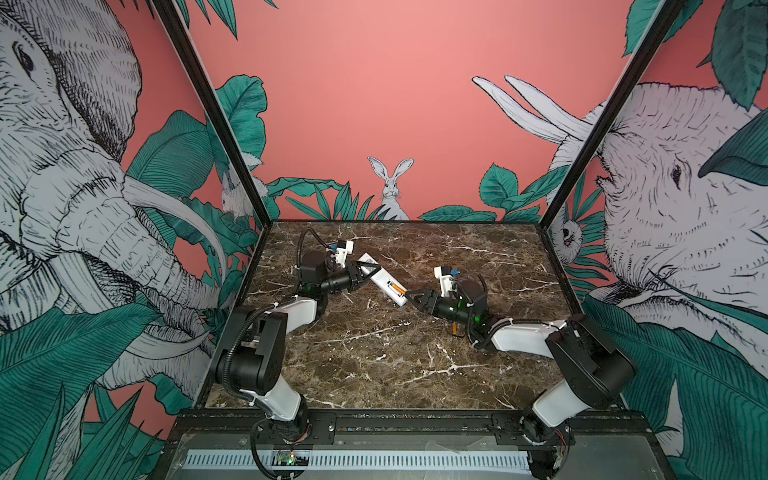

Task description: Load the batteries into the remote control

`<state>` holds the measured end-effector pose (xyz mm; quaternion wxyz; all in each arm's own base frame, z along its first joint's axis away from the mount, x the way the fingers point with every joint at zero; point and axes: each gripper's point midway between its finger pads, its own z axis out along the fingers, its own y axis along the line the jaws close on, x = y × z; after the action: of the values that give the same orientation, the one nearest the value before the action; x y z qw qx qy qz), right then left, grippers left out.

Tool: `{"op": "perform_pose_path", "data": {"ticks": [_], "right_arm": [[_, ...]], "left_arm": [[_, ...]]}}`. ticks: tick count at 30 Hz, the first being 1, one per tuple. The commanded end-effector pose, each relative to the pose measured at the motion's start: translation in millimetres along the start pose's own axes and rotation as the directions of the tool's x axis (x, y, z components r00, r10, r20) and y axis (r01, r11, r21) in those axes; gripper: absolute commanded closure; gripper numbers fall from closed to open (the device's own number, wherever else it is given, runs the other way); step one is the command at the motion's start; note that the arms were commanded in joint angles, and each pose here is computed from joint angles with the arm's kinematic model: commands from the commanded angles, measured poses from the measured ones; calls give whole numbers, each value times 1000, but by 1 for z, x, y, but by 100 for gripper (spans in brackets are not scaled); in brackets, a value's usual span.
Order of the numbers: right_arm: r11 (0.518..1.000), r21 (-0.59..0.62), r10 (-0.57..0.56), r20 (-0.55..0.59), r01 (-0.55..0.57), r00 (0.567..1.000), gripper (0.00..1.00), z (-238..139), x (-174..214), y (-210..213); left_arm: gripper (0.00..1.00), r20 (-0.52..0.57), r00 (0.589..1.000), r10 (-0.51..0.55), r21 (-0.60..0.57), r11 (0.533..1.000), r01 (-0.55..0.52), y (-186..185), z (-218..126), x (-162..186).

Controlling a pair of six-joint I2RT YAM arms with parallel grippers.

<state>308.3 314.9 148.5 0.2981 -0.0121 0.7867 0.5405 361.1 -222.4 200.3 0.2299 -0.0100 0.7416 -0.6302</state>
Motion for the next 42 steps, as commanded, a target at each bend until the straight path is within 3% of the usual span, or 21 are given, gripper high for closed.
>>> {"op": "perform_pose_path", "data": {"ticks": [1,15,31,36,42], "right_arm": [[1000,-7,22,20,-22,1000,32,7,-6,1],[987,159,47,-80,-34,996,33,17,5,-21],[918,371,-56,-229,140,972,30,22,19,-29],[874,427,-111,-291,233,950,29,22,22,-28],[842,470,-130,-301,265,945,29,20,21,-35]], "left_arm": [[82,-1,999,37,39,999,-37,-12,-4,0],[82,-11,994,110,20,994,-109,-22,-9,4],[81,-14,982,186,7,983,-186,-36,-9,5],[81,-10,980,197,11,980,-197,-40,-9,4],[81,-11,979,204,10,979,-204,-41,-8,5]]}}
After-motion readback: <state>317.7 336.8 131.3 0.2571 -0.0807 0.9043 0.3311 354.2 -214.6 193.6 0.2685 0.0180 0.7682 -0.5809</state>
